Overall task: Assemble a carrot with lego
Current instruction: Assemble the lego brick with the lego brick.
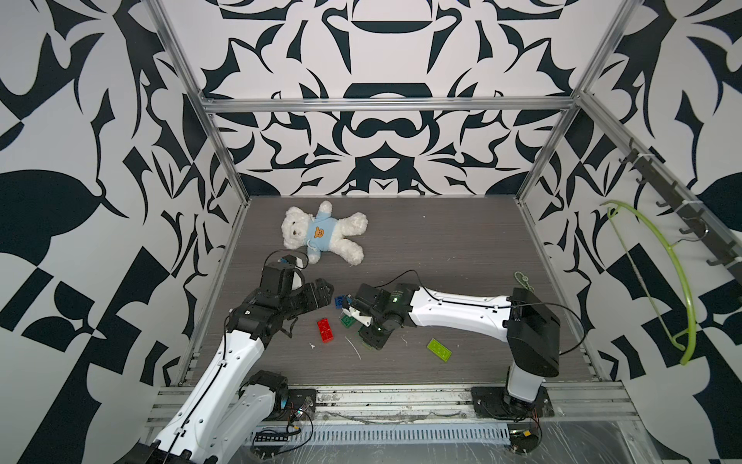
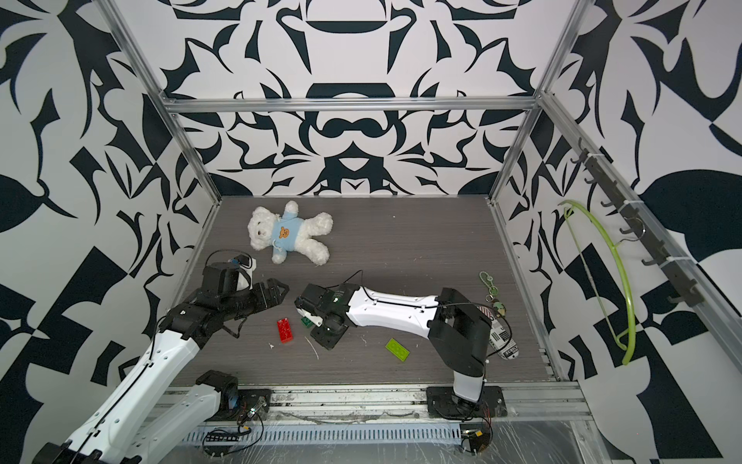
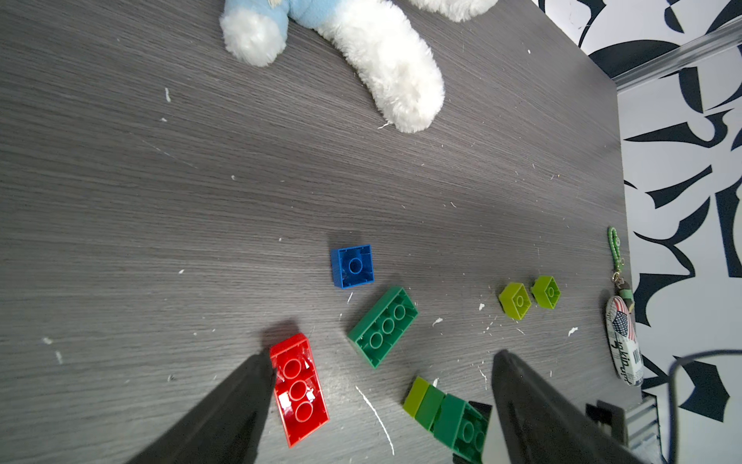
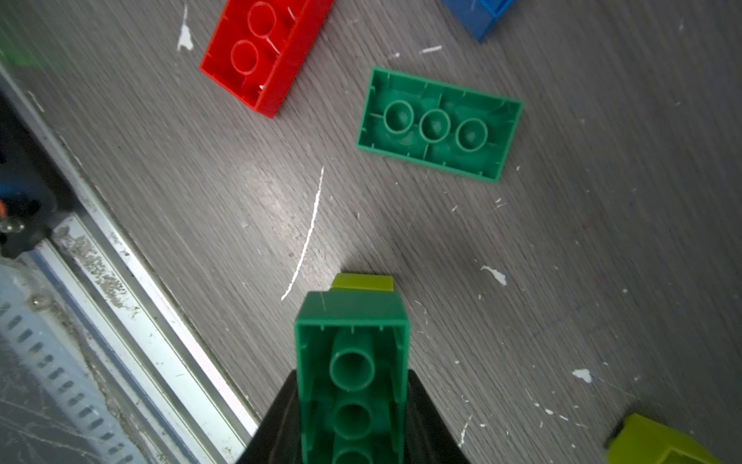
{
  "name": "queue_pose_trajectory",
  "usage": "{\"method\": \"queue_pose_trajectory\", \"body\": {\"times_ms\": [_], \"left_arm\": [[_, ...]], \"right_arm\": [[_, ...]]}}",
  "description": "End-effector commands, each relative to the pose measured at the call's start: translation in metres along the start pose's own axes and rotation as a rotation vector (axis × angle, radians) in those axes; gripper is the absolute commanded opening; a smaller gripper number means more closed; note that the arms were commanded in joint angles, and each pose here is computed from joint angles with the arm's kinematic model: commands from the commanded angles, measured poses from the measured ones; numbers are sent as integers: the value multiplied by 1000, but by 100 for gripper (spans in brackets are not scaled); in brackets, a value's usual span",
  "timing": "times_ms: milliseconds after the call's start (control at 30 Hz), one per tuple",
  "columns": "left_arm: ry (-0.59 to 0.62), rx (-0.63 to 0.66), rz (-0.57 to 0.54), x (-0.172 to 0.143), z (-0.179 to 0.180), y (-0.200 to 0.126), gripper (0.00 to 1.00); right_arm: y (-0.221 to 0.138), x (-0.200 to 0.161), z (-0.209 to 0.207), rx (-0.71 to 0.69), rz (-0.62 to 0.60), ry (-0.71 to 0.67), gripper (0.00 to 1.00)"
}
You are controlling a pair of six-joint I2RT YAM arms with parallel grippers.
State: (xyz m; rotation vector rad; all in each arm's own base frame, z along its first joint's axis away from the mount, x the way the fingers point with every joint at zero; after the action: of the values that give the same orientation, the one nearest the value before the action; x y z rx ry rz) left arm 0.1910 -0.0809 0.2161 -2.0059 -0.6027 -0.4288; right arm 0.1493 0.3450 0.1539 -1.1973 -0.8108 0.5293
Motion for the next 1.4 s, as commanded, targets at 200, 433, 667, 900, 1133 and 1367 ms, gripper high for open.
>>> {"method": "queue_pose_trajectory", "body": {"times_ms": [200,433,667,900,1133,1367], "left_arm": [[13,-19,8,0,-2,0,93],[13,-21,9,0,-2,0,93],[13,-25,11,-1,-2,0,92],[14,-27,8,0,-2,0,92],[13,-34,8,-1,-2,0,92],[15,-37,3,-1,-3,-1,92]], "right_arm": [[-6,9,7,-14,-21,-1,27],[0,6,7,-22,-11,14,28],[4,6,5,-38,-9,26,27],[7,6,5,-46,-10,32,27],[10,5,3,-73,1,29,27],[12,4,4,-75,8,30,27]]}}
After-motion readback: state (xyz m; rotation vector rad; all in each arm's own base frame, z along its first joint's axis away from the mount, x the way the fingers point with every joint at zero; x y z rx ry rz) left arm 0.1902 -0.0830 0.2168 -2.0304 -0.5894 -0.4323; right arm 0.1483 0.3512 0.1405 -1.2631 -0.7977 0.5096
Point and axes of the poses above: each gripper's point midway between its finger pads, its own y axis out along the fingers, its own z axis along the line the jaws close on, x = y × z, the point moved 8 cm from there along -y, back along the fingers, and after that the axes turned 4 degrees about y, right-handed, at the moved point
